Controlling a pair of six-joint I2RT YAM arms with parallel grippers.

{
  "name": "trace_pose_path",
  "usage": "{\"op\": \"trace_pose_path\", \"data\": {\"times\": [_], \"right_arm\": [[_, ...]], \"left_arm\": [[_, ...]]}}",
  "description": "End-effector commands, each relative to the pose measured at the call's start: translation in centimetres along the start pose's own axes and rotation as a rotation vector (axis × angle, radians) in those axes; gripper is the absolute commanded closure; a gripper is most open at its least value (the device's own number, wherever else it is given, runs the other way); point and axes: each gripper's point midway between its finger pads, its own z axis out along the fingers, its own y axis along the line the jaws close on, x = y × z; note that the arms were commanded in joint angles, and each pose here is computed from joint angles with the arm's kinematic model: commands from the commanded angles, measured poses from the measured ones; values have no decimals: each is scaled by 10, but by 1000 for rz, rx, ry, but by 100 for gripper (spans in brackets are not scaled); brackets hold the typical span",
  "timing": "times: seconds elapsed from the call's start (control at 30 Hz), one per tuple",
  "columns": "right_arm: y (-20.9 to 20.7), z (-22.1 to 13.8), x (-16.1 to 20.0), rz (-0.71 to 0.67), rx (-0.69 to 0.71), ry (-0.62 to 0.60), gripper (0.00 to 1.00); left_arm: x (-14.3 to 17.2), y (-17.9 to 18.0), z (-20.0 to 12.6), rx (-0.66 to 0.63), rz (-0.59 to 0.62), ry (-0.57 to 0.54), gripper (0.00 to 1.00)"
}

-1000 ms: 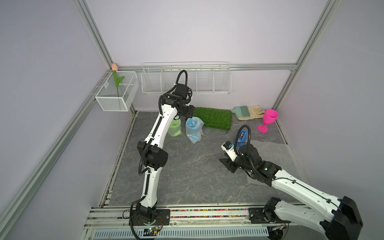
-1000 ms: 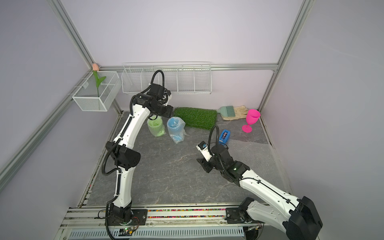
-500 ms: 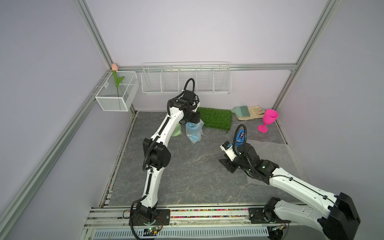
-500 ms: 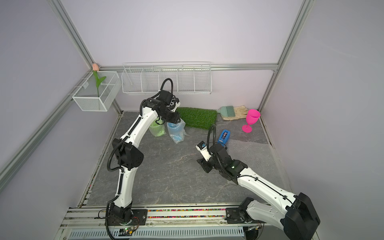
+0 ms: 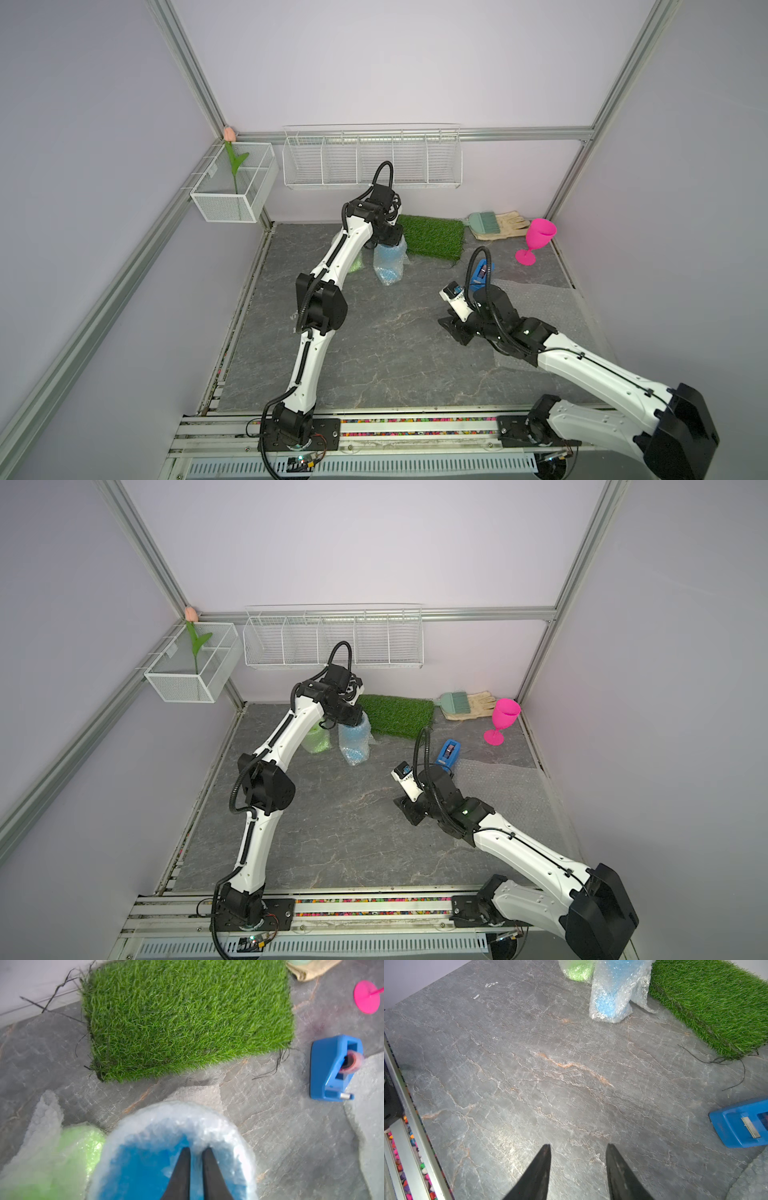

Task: Wrap wine glasses in bubble wrap
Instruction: Place the bubble wrap at the center of the board.

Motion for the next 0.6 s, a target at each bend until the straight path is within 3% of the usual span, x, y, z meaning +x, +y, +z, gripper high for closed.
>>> {"op": "trace_pose_path", "data": {"times": [0.0, 0.37, 0.57], "right_arm": [[-1, -9, -11, 2, 6, -20, 54], [-23, -16, -12, 80, 92, -16, 51], [-86, -25, 18, 382, 329, 96, 46]], "left_arm": [[-19, -1, -25, -5, 13, -75, 74], [-39, -20, -99, 49, 14, -194, 63], [-32, -23, -132, 38, 20, -211, 60]]}}
